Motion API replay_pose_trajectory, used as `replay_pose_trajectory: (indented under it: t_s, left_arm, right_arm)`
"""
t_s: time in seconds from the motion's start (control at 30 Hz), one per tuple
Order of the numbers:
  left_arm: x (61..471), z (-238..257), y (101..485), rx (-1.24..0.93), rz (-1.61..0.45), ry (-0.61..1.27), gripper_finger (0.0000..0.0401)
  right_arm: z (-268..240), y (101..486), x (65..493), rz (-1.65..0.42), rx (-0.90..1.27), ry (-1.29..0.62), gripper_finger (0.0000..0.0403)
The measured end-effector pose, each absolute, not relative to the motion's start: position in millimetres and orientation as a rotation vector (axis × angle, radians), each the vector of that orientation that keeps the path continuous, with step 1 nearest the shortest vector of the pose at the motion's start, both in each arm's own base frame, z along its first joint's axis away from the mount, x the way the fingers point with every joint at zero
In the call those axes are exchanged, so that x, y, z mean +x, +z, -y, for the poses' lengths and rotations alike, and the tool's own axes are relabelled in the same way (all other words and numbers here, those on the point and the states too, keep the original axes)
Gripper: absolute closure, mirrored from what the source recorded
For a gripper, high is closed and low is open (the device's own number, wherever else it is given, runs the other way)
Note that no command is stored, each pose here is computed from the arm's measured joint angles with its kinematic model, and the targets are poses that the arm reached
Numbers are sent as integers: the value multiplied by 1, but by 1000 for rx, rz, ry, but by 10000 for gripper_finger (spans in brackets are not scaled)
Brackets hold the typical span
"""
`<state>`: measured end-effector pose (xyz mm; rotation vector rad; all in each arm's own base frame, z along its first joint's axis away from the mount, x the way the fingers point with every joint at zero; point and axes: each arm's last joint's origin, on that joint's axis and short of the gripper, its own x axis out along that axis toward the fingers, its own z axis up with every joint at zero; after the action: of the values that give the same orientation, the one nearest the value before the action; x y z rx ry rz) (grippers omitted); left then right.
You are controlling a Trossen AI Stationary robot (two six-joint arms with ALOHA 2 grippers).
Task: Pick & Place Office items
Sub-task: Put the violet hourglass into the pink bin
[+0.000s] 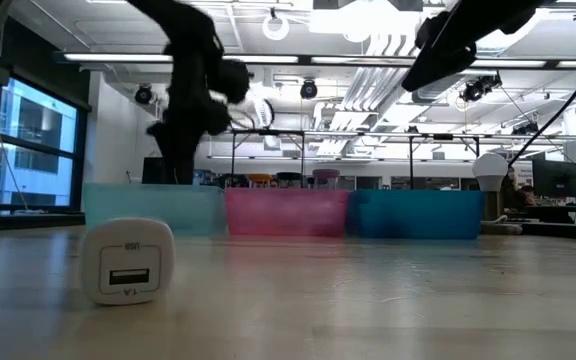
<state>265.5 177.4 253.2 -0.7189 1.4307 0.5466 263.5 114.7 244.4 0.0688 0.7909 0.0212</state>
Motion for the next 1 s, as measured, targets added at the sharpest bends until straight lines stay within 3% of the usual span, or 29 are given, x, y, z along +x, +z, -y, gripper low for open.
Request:
replay_pose_trajectory:
  t_s: [0.2,0.4,0.63,1.0]
  left_arm:
    - [250,-111,305,-787,-1573,527,184]
    - [242,-28,339,-919,-1510,417,184]
    - [221,53,352,-871,-1501,523,183]
    - [186,161,336,-904,-1456,813,183]
  right_arm:
    - [-117,244,262,-792,79,29,117]
    - [-120,244,261,-794,109,27,117]
    - [-129,245,257,-793,126,47,117]
    - [-145,251,255,-721,147,115,117]
